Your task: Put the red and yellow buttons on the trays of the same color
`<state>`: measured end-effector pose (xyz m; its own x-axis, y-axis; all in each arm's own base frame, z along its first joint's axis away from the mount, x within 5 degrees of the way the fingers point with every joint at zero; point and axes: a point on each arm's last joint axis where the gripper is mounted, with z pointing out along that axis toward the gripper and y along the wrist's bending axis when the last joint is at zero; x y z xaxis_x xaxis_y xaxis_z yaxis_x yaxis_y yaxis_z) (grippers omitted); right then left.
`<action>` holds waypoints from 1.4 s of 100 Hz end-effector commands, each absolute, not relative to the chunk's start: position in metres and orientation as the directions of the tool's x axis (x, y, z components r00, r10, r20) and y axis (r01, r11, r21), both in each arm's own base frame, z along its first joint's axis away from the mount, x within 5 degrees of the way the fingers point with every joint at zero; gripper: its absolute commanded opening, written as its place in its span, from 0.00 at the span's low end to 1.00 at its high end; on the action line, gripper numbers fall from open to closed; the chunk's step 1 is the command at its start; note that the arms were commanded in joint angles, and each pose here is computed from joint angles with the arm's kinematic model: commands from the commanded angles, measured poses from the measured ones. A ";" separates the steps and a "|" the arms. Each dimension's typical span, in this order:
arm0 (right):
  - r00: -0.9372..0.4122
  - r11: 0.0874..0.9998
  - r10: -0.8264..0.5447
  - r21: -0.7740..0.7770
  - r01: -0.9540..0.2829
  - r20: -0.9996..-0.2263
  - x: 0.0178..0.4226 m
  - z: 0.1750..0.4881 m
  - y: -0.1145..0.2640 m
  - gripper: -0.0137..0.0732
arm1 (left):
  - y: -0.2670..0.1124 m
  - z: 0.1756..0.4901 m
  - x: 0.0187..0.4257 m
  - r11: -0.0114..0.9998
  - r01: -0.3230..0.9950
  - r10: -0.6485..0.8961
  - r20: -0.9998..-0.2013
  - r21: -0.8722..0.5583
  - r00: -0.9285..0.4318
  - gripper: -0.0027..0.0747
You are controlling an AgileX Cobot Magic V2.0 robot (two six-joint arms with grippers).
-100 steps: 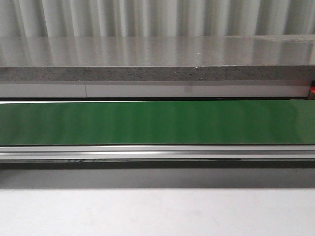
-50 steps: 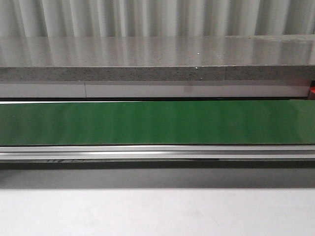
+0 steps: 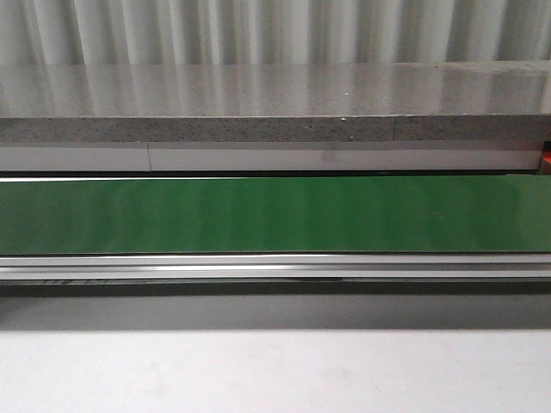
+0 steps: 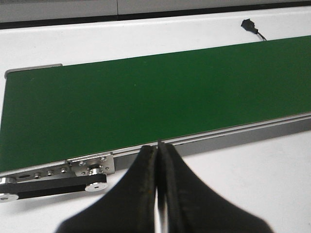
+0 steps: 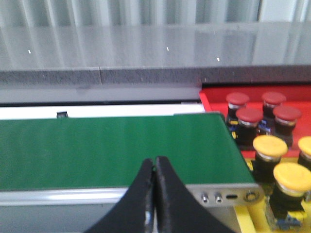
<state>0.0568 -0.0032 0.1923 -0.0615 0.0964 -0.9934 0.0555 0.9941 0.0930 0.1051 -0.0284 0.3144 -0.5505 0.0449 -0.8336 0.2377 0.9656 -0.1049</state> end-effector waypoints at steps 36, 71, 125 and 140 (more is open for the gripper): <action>0.031 0.995 0.092 0.094 0.039 -0.995 0.056 0.200 -0.003 0.08 | -0.030 0.329 0.108 0.962 0.246 0.013 -0.880 -0.118 -0.474 0.01; 0.031 0.995 0.092 0.094 0.039 -0.995 0.056 0.200 -0.003 0.08 | -0.030 0.329 0.108 0.962 0.246 0.013 -0.880 -0.118 -0.474 0.01; 0.031 0.995 0.092 0.094 0.039 -0.995 0.056 0.200 -0.003 0.08 | -0.021 0.318 0.097 0.979 0.198 0.030 -0.914 -0.056 -0.404 0.01; 0.031 0.995 0.092 0.094 0.039 -0.995 0.056 0.200 -0.003 0.08 | -0.016 0.310 0.092 0.985 0.164 -0.011 -0.978 -0.046 -0.209 0.01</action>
<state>0.0566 -0.0033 0.1917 -0.0660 0.1004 -0.9928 0.0569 0.9937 0.0967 0.0914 -0.0180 0.2975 -0.4178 0.0182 -0.9083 0.1705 0.9836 -0.0587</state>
